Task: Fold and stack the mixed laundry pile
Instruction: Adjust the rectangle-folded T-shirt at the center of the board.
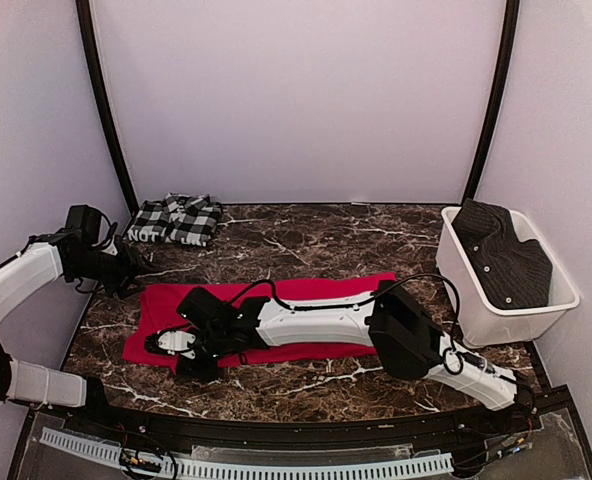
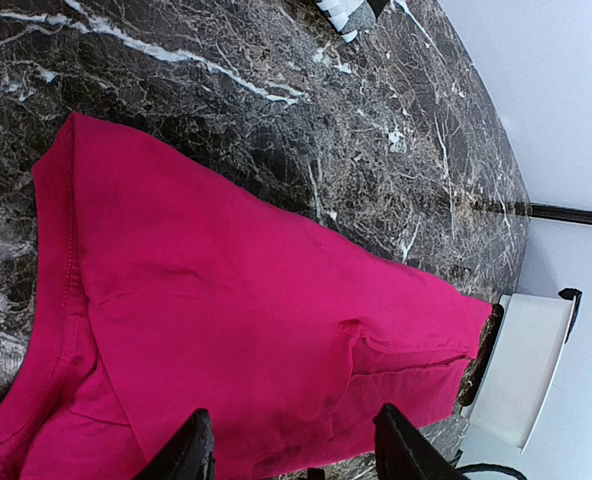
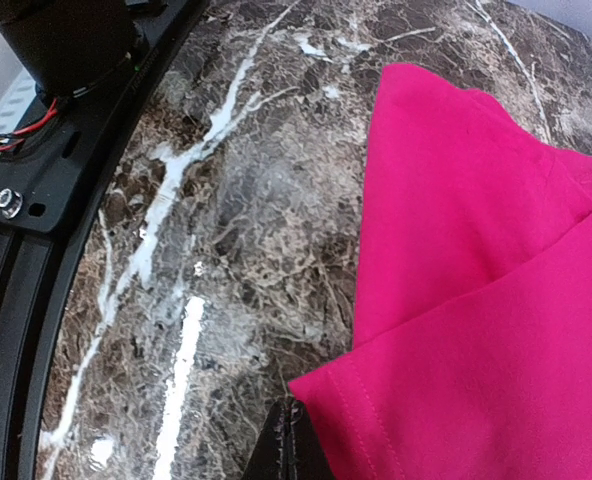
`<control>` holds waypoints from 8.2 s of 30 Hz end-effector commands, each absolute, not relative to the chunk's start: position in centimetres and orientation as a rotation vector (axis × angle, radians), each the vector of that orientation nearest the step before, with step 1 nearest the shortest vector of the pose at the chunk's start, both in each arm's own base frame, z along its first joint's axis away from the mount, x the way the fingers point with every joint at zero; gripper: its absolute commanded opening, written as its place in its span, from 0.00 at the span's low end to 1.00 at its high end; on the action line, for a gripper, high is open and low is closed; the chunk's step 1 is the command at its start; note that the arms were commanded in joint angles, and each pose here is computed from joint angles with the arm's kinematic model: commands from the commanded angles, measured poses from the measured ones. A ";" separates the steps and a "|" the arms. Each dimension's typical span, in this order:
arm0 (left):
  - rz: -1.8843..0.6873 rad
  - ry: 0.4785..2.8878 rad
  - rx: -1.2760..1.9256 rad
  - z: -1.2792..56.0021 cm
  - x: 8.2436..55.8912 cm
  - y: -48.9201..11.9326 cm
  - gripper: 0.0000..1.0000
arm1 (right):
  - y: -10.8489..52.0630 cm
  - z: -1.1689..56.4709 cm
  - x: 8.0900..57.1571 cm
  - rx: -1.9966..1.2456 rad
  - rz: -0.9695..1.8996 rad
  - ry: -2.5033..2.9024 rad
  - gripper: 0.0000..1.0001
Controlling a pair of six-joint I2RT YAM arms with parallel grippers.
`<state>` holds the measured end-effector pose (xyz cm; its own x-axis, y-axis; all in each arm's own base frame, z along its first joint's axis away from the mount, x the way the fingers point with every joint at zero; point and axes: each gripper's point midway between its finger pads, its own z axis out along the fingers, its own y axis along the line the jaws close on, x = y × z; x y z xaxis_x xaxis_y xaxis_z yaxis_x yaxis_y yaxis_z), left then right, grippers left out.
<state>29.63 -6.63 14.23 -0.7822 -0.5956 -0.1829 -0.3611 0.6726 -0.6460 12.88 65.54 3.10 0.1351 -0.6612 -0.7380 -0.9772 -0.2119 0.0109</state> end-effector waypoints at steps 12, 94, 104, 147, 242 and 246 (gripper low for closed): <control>-0.843 2.491 -0.737 15.3 26.7 -6.8 0.51 | 65.0 9.7 15.0 -1.784 0.951 1.583 0.00; -0.447 2.689 -0.727 7.8 23.1 -13.2 0.00 | 49.1 15.2 27.8 -1.241 1.027 1.919 0.19; -0.446 2.687 -0.602 7.8 27.6 -13.7 0.29 | 43.9 13.4 29.9 -1.120 0.935 2.080 0.21; -0.385 2.589 -0.680 8.3 35.6 -4.4 0.62 | 22.7 6.8 34.2 -0.651 0.440 2.612 0.26; -0.270 2.678 -0.448 8.5 31.7 -11.8 0.57 | 28.3 8.0 34.3 -0.922 0.376 2.562 0.32; -0.337 2.725 -0.450 6.1 30.9 -13.3 0.54 | 29.7 5.2 32.6 -0.984 0.407 2.610 0.30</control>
<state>32.63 -13.29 8.93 -0.8651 -0.3118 -0.3930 -0.2039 0.9343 -0.2923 34.97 28.53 8.46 -0.6976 -0.5344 -0.4772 -0.6459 0.7573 0.0961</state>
